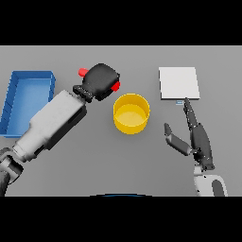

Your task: Pick up the red beaker and tilt it to pour out 1 green nut into yellow bowl. Pick up the yellow bowl and place it on the metallic measuring scale.

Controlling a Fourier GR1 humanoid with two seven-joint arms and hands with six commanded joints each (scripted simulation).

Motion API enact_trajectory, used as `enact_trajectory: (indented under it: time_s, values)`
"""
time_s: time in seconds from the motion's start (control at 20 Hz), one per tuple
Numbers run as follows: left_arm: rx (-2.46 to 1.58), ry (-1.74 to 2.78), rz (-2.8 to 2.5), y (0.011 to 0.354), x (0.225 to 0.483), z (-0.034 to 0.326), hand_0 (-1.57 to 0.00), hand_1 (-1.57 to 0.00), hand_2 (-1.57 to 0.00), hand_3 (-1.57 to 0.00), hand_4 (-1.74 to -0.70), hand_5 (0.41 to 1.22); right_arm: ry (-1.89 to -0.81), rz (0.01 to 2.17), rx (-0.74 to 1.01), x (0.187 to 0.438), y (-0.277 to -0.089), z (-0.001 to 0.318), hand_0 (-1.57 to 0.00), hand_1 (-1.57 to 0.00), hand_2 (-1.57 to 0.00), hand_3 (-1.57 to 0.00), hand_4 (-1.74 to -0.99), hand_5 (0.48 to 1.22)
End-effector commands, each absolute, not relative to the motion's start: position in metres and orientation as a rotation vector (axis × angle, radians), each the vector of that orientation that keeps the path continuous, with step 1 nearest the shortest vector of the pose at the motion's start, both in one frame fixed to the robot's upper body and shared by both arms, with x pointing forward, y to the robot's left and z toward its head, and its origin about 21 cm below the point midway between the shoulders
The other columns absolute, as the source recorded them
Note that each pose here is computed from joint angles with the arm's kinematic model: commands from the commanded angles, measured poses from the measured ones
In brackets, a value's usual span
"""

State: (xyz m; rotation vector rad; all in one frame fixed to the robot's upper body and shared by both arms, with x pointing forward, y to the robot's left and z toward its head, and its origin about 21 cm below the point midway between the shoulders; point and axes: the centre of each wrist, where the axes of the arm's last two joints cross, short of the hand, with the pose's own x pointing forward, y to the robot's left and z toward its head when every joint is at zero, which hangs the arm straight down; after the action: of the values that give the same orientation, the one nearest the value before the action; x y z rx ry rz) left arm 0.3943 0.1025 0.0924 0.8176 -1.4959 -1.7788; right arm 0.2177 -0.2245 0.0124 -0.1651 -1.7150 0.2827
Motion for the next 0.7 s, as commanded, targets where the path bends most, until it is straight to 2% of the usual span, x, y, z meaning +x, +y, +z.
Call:
enact_trajectory:
  time_s: [0.0,0.25,0.35,0.65]
  values:
    - [0.854,-1.453,-1.854,0.097,0.396,0.096,-1.57,-1.57,-1.57,-1.57,-1.61,1.206,-1.716,0.272,-0.167,0.220,-0.228,0.015,0.00,0.00,0.00,0.00,-1.258,0.697]
    - [0.912,-1.303,-2.136,0.070,0.398,0.108,-1.57,-1.57,-1.57,-1.57,-1.69,1.216,-1.708,0.244,-0.177,0.219,-0.224,0.009,0.00,0.00,0.00,0.00,-1.220,0.657]
    - [0.949,-1.232,-2.228,0.064,0.399,0.108,-1.57,-1.57,-1.57,-1.57,-1.71,1.218,-1.721,0.243,-0.181,0.221,-0.219,0.012,0.00,0.00,0.00,0.00,-1.198,0.650]
    - [1.125,-1.070,-2.464,0.046,0.400,0.118,-1.57,-1.57,-1.57,-1.57,-1.73,1.220,-1.724,0.264,-0.214,0.218,-0.223,0.008,0.00,0.00,0.00,0.00,-1.183,0.643]
